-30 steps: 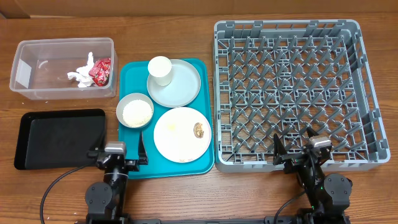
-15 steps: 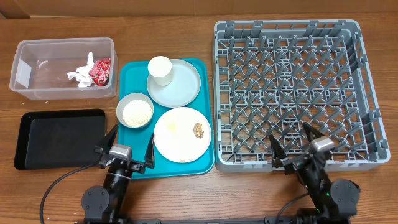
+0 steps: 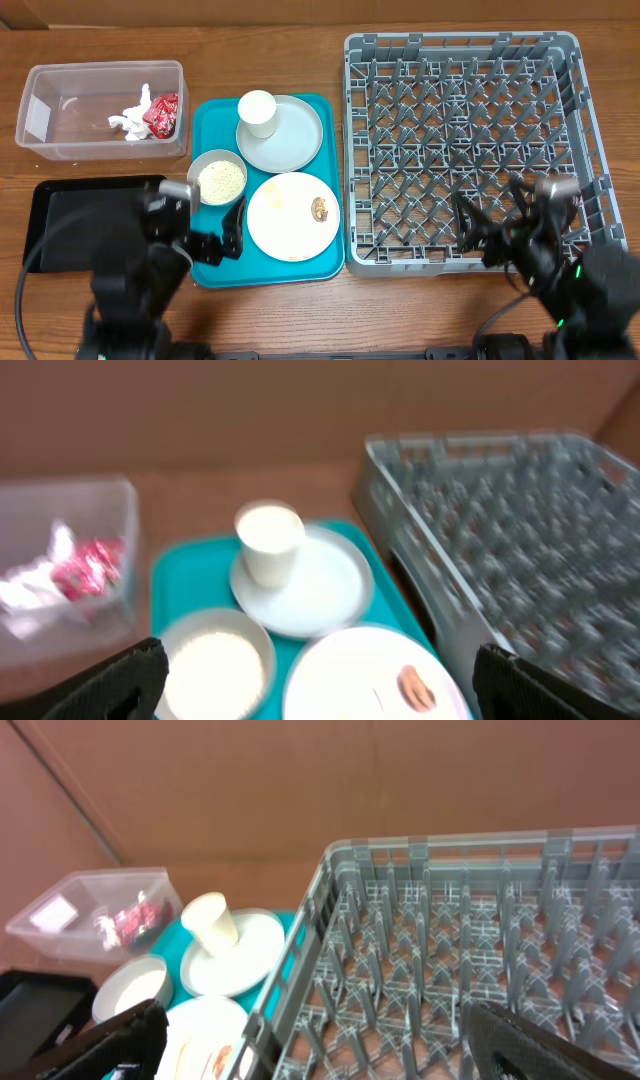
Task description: Sort waste into correct bins and load items into the dishwasher rack
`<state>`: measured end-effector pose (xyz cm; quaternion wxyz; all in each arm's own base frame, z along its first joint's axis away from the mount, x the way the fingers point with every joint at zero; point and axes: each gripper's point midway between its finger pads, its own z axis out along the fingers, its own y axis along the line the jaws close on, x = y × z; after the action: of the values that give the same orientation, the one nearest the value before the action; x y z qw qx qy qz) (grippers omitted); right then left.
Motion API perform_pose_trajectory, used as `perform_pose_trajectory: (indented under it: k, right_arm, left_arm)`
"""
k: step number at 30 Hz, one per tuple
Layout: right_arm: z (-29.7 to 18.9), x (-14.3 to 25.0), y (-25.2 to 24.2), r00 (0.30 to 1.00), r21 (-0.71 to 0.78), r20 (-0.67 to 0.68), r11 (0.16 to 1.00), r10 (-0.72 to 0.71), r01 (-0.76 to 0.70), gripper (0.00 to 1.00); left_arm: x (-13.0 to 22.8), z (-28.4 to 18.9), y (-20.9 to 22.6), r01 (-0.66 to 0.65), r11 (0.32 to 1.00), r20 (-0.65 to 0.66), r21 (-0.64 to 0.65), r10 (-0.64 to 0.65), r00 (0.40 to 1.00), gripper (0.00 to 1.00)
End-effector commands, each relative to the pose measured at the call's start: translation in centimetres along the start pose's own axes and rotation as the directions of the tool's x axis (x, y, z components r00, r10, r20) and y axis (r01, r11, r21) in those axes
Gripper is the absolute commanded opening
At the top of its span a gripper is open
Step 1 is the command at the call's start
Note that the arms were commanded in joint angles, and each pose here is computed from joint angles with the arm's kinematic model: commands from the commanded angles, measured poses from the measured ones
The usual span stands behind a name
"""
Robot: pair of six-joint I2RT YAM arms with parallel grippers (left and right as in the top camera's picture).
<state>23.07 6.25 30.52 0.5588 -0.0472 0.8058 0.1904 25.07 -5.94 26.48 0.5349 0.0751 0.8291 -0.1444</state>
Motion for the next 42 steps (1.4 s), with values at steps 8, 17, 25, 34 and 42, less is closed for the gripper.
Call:
perform_pose_trajectory:
  k: [8,17,25,34,42]
  right_arm:
    - [3.4,-2.9,0.9,0.968,-0.053,-0.233,0.992,0.096,-0.111,1.00]
    - [6.4,-0.7,0.9,0.899,-0.008,-0.397,0.979,0.186,-0.206,1.00]
    - [9.5,1.3,5.1,0.866,0.006,-0.478,0.986,0.148,-0.165,1.00]
    - [11.9,5.5,13.7,0.829,-0.205,-0.556,0.976,-0.061,-0.066,1.00]
    - [14.5,10.6,16.7,0.750,-0.247,-0.648,0.968,-0.133,-0.042,1.00]
  left_arm:
    - [-3.5,3.6,-1.1,0.155,0.984,-0.298,0.089,-0.122,0.947,1.00]
    - [-2.6,4.6,0.3,0.181,0.983,-0.359,0.003,-0.168,0.918,1.00]
    - [-0.9,2.5,6.5,0.318,0.852,-0.288,-0.417,-0.455,0.843,1.00]
    - [0.4,-1.3,12.0,0.424,0.673,-0.175,-0.606,-0.633,0.755,1.00]
    - [0.8,-2.8,13.9,0.527,0.583,-0.100,-0.619,-0.724,0.683,1.00]
